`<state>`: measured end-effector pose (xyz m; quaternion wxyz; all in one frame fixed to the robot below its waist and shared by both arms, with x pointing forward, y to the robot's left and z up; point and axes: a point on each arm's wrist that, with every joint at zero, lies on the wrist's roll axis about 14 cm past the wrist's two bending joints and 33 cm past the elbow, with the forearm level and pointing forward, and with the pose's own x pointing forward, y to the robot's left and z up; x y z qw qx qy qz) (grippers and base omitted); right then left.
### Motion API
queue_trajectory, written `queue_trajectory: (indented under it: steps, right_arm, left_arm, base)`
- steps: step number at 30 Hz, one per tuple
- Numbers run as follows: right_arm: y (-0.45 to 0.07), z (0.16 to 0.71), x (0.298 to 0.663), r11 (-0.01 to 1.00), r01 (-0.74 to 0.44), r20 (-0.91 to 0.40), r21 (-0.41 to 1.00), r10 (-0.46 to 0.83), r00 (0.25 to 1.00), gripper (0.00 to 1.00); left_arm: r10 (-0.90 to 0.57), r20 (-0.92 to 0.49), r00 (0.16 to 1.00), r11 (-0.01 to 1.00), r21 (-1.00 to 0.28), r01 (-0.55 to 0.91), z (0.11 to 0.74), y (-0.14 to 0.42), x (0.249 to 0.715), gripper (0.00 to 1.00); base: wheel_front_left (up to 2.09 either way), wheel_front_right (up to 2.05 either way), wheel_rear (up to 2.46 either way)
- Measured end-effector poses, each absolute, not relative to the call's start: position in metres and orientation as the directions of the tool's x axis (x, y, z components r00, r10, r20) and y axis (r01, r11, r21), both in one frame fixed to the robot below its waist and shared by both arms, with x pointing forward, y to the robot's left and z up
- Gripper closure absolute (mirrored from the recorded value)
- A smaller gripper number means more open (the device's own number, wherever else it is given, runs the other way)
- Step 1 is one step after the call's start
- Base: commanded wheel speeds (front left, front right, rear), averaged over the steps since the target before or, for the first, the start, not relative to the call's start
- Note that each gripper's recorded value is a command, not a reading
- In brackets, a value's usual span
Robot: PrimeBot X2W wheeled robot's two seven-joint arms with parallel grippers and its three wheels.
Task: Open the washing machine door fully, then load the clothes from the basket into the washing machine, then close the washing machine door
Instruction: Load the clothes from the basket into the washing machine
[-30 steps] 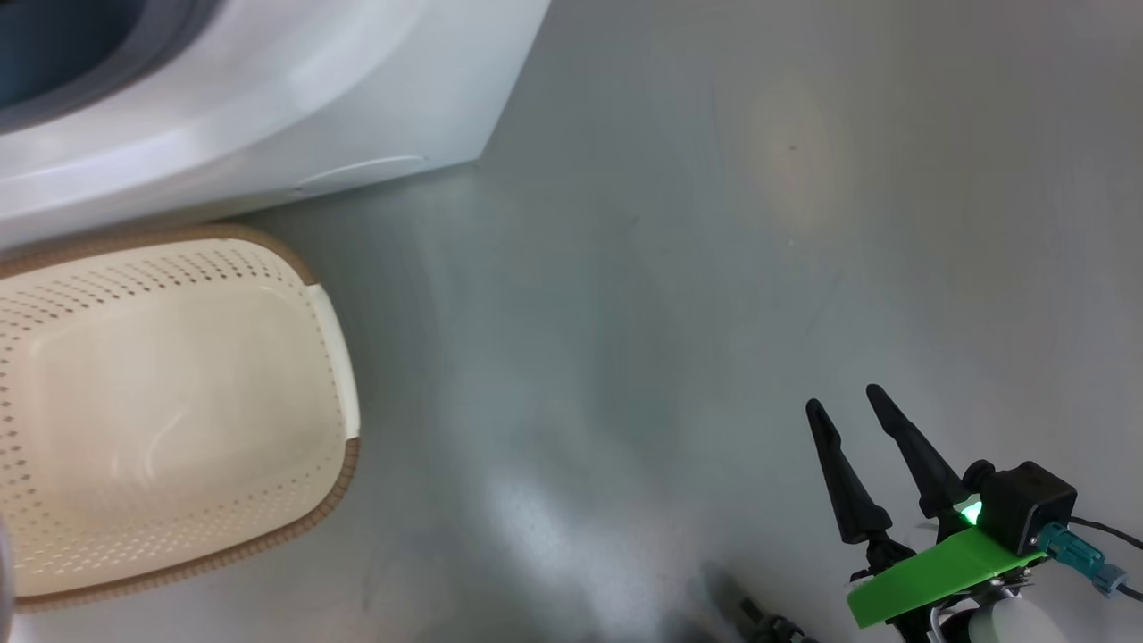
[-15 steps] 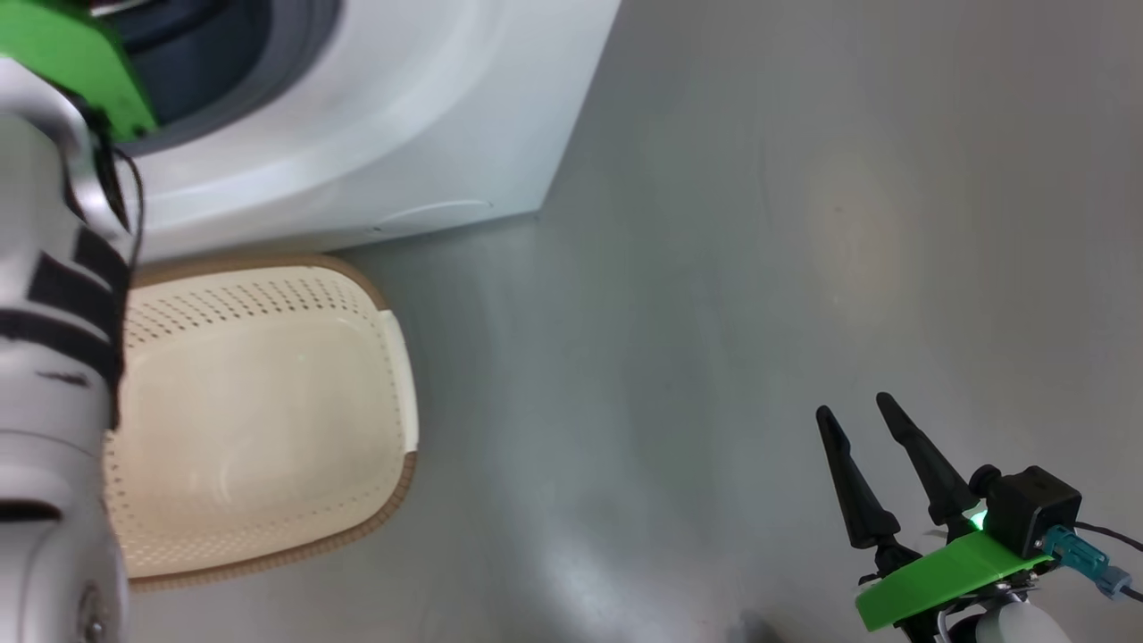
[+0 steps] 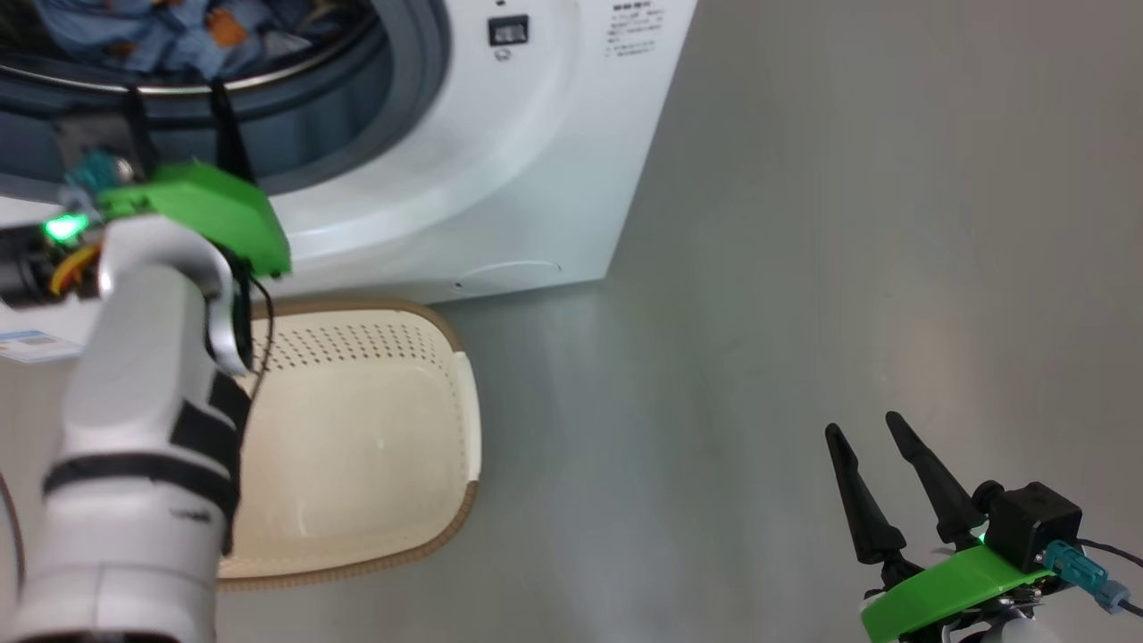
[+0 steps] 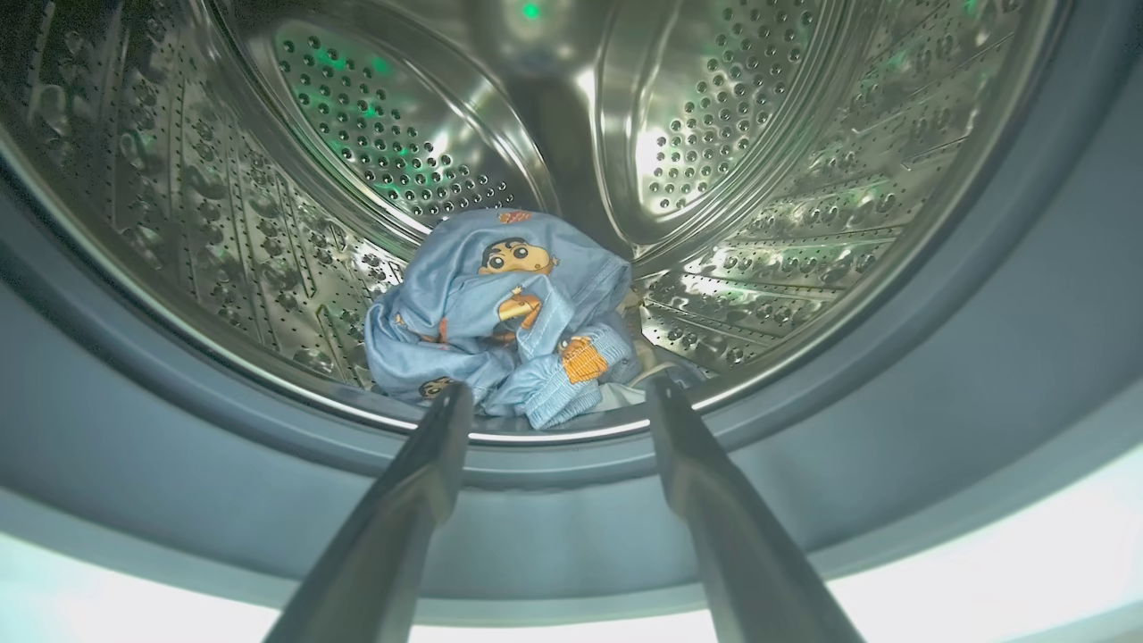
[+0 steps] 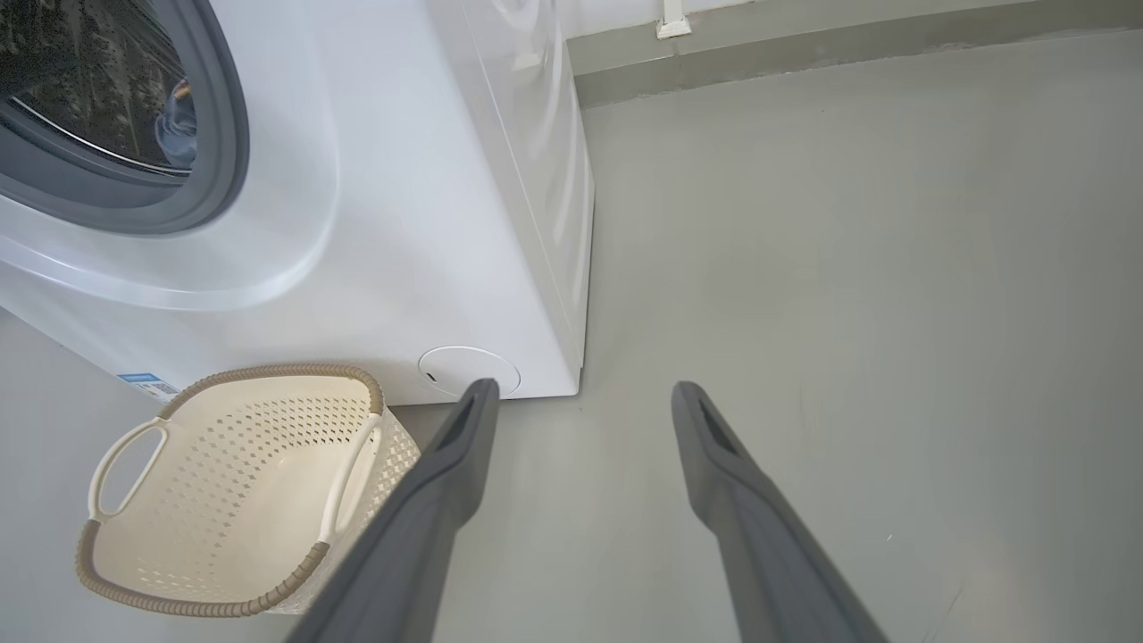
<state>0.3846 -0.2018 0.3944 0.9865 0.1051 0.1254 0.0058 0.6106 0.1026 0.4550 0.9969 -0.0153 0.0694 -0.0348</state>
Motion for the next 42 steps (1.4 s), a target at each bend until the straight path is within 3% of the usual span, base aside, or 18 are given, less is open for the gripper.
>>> queue_trajectory:
  steps: [25,42]
  right_arm:
    - [-0.171,0.456,0.394,0.977,-0.118,-0.059,0.177,0.13,0.99,0.0]
    - [-0.166,0.477,0.371,0.98,-0.151,-0.007,0.129,0.153,0.988,0.0]
  left_arm:
    - [0.056,-0.041,0.998,0.992,-0.113,-0.06,0.469,0.156,0.451,0.0]
    - [0.142,-0.055,0.988,0.973,-0.175,-0.149,0.472,0.172,0.36,0.0]
  base:
    - [0.0,0.0,0.0]
    - [0.0,0.0,0.0]
